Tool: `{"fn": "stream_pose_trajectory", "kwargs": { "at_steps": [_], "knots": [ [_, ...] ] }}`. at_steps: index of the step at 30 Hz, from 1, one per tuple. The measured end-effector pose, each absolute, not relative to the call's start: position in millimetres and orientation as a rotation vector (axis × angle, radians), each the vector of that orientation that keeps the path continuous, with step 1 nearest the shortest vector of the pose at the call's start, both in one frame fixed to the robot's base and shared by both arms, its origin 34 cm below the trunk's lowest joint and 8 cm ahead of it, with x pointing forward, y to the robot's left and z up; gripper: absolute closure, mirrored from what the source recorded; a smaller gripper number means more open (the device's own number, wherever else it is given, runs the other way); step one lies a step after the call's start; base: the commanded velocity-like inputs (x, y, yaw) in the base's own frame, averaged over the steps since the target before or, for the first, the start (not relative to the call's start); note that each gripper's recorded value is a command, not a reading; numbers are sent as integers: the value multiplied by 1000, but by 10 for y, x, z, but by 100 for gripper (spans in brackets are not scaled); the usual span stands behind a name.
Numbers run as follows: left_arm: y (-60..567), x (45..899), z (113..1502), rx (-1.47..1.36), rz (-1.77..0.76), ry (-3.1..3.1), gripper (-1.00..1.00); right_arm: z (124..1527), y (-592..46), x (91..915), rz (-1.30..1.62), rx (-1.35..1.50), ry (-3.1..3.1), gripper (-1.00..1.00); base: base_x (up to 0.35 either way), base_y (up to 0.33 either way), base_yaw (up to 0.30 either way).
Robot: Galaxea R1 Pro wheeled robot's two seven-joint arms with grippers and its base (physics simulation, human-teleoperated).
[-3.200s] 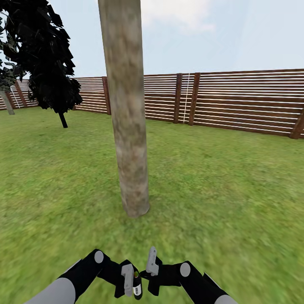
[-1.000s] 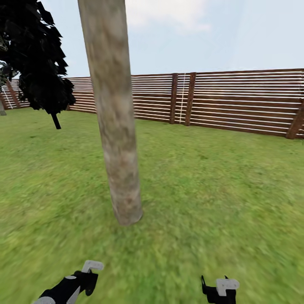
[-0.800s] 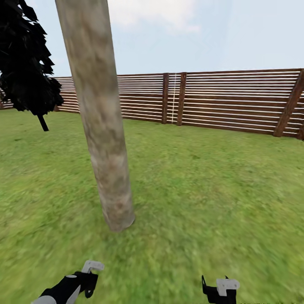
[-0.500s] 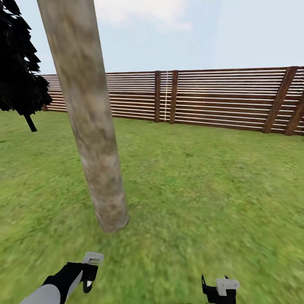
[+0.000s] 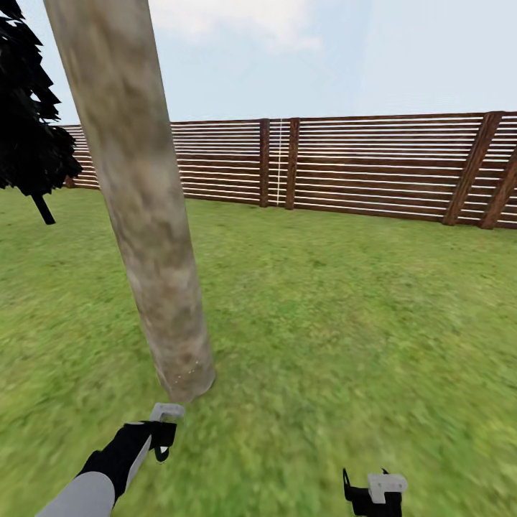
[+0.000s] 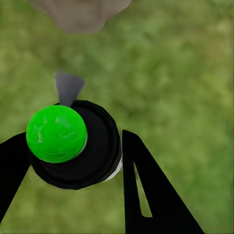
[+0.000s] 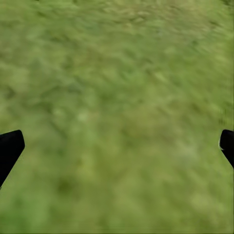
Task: In the garden, pick up the pesticide atomizer on the floor and spray pesticide onto both trees until each tree trunk is fully covered.
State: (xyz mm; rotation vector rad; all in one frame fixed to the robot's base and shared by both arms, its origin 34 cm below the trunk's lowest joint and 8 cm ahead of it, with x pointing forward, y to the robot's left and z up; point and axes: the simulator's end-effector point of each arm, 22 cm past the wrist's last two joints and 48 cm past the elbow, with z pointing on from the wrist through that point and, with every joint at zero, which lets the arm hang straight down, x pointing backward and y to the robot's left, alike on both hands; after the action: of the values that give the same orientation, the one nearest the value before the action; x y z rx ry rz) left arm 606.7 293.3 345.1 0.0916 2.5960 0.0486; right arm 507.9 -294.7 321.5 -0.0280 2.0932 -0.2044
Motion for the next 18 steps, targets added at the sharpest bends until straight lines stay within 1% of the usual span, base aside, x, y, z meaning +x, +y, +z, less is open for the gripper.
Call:
{"fn": "stream_pose_trajectory", "kwargs": {
  "at_steps": [2,8,10,13,15,18],
  "knots": [
    [2919,6069,3453,92,45,2595,100,3215,-2946,5079,-204,-29,2093,-100,257,0,0],
    [2643,6083,3452,110,-4,2591,100,3215,-2941,5080,-203,-32,2093,-100,28,0,0],
    [2764,6119,3483,108,18,2586,100,3215,-2940,5080,-203,-33,2093,-100,2,0,0],
    [3360,6167,3583,54,102,2567,100,3215,-2940,5080,-203,-33,2093,-100,0,0,0],
    [3391,6156,3580,31,92,2564,100,3215,-2941,5080,-203,-33,2093,-100,-129,0,0],
    [3273,6158,3566,33,66,2560,100,3214,-2943,5077,-204,-32,2094,-100,-205,0,0]
  ]
}}
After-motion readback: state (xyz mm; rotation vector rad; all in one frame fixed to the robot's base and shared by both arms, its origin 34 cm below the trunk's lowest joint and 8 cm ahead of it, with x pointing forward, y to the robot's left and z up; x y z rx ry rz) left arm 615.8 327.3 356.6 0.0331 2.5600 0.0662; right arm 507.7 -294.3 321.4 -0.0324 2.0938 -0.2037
